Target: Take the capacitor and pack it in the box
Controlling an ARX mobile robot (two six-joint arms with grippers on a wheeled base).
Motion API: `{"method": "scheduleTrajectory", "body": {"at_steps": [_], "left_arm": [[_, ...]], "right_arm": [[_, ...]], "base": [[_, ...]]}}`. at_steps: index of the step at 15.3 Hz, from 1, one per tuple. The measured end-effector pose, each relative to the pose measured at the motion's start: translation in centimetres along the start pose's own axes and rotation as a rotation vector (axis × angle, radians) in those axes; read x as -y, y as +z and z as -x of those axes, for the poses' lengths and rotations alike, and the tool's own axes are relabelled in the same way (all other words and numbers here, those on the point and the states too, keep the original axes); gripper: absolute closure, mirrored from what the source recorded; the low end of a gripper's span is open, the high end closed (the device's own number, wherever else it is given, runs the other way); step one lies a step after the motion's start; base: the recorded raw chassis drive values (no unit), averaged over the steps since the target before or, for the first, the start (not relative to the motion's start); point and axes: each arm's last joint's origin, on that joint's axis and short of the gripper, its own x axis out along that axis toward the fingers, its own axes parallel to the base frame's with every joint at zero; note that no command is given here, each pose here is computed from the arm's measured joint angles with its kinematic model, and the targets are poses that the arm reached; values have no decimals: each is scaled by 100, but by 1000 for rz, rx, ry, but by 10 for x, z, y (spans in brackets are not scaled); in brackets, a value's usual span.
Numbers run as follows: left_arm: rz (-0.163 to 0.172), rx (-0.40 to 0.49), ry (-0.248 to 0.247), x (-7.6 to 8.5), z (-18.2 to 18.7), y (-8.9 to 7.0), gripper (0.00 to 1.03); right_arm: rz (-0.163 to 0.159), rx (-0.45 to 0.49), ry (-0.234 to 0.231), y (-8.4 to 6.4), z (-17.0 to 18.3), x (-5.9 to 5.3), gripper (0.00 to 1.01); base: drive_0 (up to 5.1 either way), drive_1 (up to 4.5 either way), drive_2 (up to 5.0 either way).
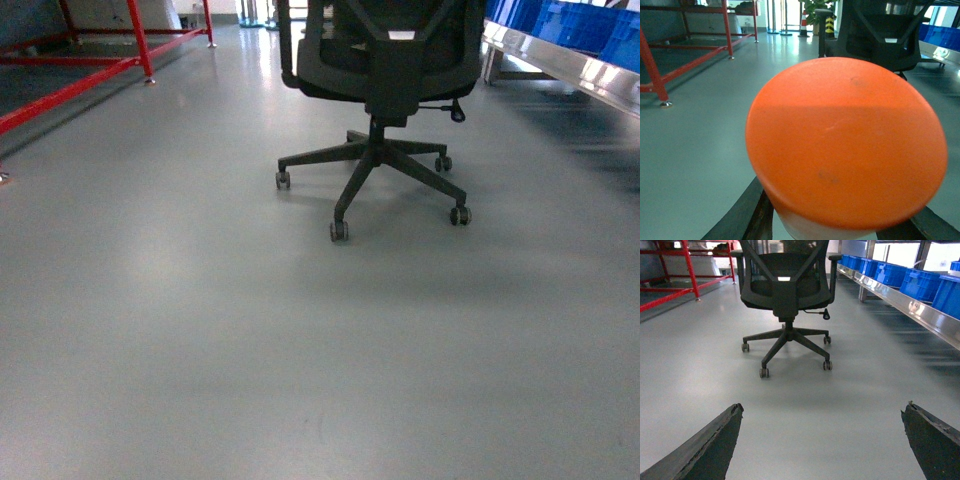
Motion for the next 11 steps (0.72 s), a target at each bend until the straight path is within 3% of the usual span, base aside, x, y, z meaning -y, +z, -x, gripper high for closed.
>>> {"method": "scheduleTrajectory", "body": {"at_steps": [11], "left_arm": [[0,-2,-2,0,0,0,59]], "right_arm": [[0,0,0,0,0,0,3]], "base": [[-496,249,249]]}}
